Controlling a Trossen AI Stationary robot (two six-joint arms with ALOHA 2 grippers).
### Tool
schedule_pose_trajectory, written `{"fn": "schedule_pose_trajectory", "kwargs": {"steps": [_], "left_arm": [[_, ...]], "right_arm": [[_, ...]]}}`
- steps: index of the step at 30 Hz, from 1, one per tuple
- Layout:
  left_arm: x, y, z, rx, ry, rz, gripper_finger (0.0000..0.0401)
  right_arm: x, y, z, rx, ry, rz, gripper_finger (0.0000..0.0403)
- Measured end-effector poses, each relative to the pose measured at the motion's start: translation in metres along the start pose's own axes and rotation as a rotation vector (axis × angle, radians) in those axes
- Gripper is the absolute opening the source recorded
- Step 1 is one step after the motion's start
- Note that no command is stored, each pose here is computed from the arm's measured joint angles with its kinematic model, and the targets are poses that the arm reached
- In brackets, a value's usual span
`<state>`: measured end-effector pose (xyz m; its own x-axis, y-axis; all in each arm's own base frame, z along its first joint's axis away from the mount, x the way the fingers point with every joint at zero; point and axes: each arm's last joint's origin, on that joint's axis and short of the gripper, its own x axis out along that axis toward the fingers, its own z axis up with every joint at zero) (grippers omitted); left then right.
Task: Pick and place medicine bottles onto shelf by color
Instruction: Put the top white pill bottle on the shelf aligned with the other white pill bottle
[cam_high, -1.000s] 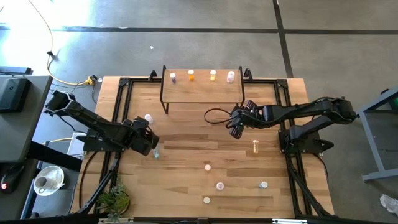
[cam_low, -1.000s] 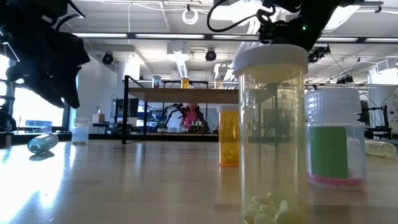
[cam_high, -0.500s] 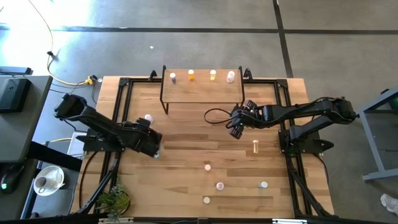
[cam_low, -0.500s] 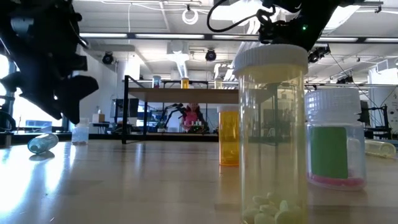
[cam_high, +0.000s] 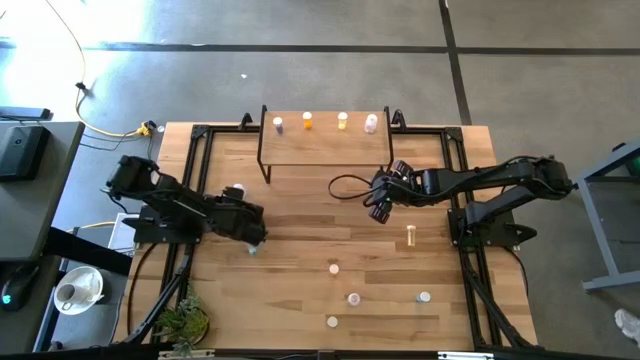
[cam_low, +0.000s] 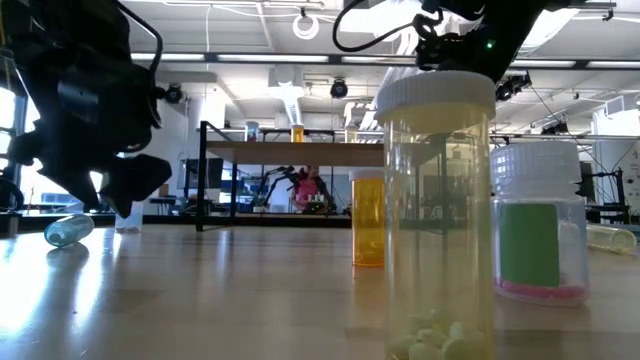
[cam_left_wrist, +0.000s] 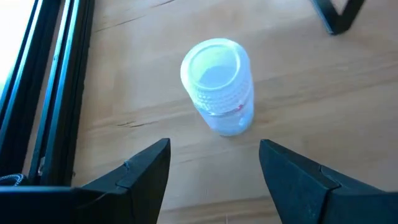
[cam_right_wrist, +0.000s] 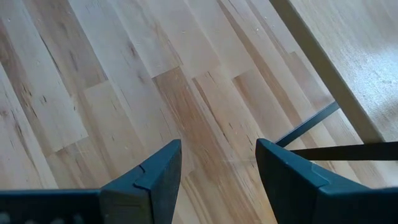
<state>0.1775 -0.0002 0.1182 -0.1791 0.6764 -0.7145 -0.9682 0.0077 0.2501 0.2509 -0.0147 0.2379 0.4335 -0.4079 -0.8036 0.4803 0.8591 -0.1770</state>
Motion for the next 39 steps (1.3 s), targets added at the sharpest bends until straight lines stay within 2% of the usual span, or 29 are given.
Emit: {"fn": "schedule_pose_trajectory", "kwargs": {"steps": [28, 39], "left_arm": [[0.041, -0.019, 0.012, -0.049, -0.026, 0.089, 0.0234], [0.045, -0.018, 0.016, -0.041, -0.022, 0.105, 0.0200]], "right_arm": [[0.000, 0.000, 0.000, -0.004, 0.005, 0.003, 0.0197], [0.000, 0.000, 0.000, -0.004, 0.006, 0.003, 0.0197]]}}
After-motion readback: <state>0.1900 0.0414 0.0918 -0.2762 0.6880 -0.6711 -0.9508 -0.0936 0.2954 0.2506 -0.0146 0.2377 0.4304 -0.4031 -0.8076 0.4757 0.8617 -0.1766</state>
